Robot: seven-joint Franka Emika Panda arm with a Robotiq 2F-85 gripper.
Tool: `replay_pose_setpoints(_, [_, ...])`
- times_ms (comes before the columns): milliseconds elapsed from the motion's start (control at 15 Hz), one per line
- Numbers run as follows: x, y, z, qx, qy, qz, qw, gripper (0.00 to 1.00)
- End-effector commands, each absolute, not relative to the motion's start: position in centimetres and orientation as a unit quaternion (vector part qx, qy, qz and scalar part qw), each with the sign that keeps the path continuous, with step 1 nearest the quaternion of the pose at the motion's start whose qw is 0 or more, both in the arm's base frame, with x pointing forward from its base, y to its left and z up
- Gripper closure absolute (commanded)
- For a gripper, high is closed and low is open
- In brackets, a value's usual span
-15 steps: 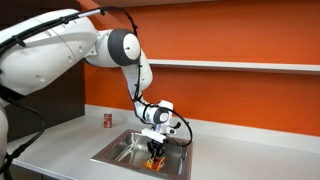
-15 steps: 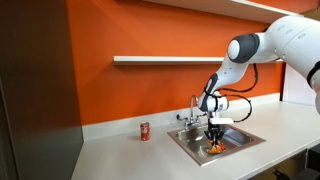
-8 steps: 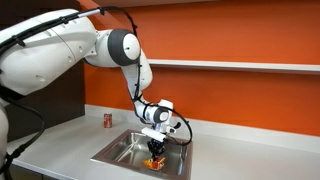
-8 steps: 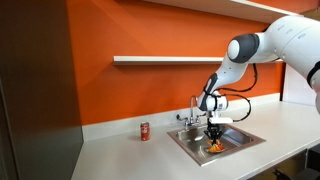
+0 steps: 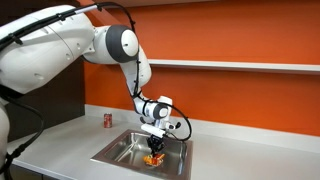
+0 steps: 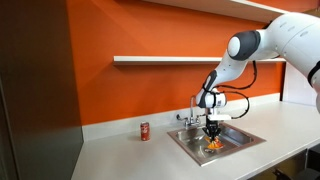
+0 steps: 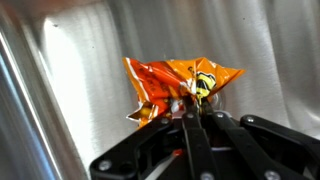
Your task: Remove the orange packet from the sink and put it on the counter
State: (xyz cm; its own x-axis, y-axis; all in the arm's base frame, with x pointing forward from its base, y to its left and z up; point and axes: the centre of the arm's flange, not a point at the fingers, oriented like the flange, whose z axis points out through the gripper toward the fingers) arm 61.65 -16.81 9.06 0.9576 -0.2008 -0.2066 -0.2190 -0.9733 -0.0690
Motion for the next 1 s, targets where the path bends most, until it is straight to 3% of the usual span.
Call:
replay_pose_setpoints(0, [61.0,-16.1,11.9,-0.987,0.109,0.112,0.042,0.98])
replay_pose_setpoints(933, [56.9,-12.8,16.4,-0.987,0.095,0.125,0.042,0.98])
